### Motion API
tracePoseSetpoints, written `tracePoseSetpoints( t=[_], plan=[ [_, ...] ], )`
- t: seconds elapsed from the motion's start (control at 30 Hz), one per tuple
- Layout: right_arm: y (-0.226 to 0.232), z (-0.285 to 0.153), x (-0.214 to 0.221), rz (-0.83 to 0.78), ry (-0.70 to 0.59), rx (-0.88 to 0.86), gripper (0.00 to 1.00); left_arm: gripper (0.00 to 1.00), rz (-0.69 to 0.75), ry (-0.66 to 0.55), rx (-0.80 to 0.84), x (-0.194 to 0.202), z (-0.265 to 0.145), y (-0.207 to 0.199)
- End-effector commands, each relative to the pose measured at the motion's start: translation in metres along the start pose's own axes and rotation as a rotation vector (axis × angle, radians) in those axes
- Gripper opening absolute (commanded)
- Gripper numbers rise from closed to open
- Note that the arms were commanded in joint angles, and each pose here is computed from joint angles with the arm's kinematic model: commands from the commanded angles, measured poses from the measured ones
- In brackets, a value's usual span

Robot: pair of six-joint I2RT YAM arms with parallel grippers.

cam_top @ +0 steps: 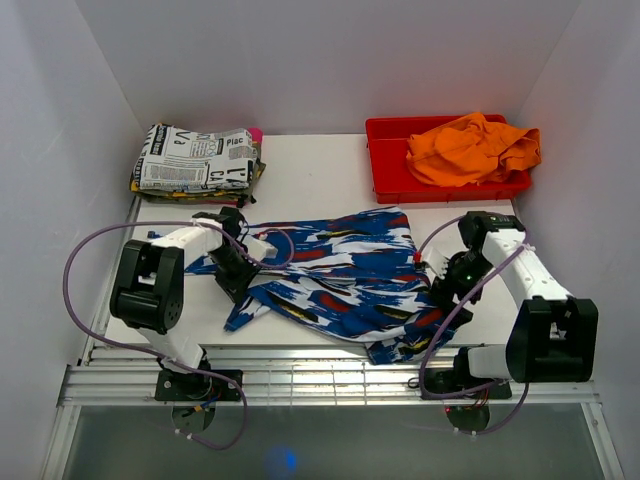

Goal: Fold and stack the trousers
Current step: Flatten the trousers out

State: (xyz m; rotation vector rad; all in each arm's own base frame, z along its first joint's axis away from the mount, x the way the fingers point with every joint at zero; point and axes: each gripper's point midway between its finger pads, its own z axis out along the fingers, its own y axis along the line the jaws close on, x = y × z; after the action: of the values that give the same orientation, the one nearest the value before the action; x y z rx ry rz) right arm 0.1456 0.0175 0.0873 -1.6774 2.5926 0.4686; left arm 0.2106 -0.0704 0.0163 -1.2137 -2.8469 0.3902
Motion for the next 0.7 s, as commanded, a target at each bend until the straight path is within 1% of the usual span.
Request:
tracePoseSetpoints(
  t=[0.0,0.03,0.07,0.1,0.13,0.17,0.2,0.23,0.27,0.3,0.33,0.37,0.43,0.47,0.5,0.53,0.6,0.67],
  plan=[
    [0.002,0.000,-0.020,0.005,-0.073,-0.073,0.98,0.26,-0.036,-0.130,-0.008,-0.037,-0.003,0.010],
    [0.003,0.000,-0.027,0.007,-0.103,-0.088,0.94,0.21,-0.039,-0.142,0.007,-0.040,-0.004,0.008],
    [0.000,-0.003,-0.031,0.009,-0.117,-0.085,0.73,0.13,-0.050,-0.155,0.009,-0.042,-0.007,0.009],
    [-0.002,-0.004,-0.033,0.010,-0.119,-0.087,0.62,0.00,-0.053,-0.169,0.006,-0.046,-0.010,0.011],
    [-0.004,-0.005,-0.033,0.008,-0.113,-0.077,0.53,0.00,-0.058,-0.179,0.003,-0.047,-0.012,0.013],
    [-0.009,-0.009,-0.033,0.005,-0.109,-0.054,0.34,0.00,-0.074,-0.188,-0.005,-0.047,-0.016,0.018],
    [-0.014,-0.012,-0.031,-0.001,-0.097,-0.027,0.23,0.00,-0.082,-0.199,-0.017,-0.048,-0.021,0.023],
    [-0.029,-0.017,-0.024,-0.010,-0.059,0.040,0.12,0.00,-0.085,-0.229,-0.038,-0.055,-0.032,0.032],
    [-0.039,-0.023,-0.022,-0.014,-0.047,0.093,0.08,0.00,-0.125,-0.246,-0.051,-0.049,-0.043,0.044],
    [-0.054,-0.039,-0.024,-0.018,-0.055,0.170,0.08,0.00,-0.123,-0.258,-0.064,-0.048,-0.051,0.053],
    [-0.068,-0.052,-0.018,-0.004,-0.045,0.232,0.08,0.00,-0.154,-0.278,-0.092,-0.045,-0.069,0.069],
    [-0.083,-0.077,-0.026,-0.016,-0.062,0.311,0.08,0.00,-0.151,-0.274,-0.099,-0.043,-0.075,0.075],
    [-0.096,-0.104,-0.030,-0.027,-0.059,0.401,0.08,0.00,-0.159,-0.291,-0.138,-0.031,-0.094,0.098],
    [-0.100,-0.115,-0.032,-0.047,-0.059,0.433,0.08,0.00,-0.182,-0.301,-0.161,-0.022,-0.108,0.110],
    [-0.105,-0.135,-0.038,-0.081,-0.069,0.491,0.08,0.00,-0.176,-0.303,-0.174,-0.019,-0.114,0.115],
    [-0.108,-0.145,-0.037,-0.099,-0.050,0.528,0.08,0.00,-0.154,-0.300,-0.191,-0.013,-0.120,0.120],
    [-0.106,-0.157,-0.042,-0.162,-0.027,0.573,0.08,0.00,-0.164,-0.293,-0.215,0.000,-0.131,0.130],
    [-0.093,-0.151,-0.051,-0.257,0.025,0.558,0.08,0.00,-0.157,-0.276,-0.223,0.015,-0.136,0.136]
  ],
)
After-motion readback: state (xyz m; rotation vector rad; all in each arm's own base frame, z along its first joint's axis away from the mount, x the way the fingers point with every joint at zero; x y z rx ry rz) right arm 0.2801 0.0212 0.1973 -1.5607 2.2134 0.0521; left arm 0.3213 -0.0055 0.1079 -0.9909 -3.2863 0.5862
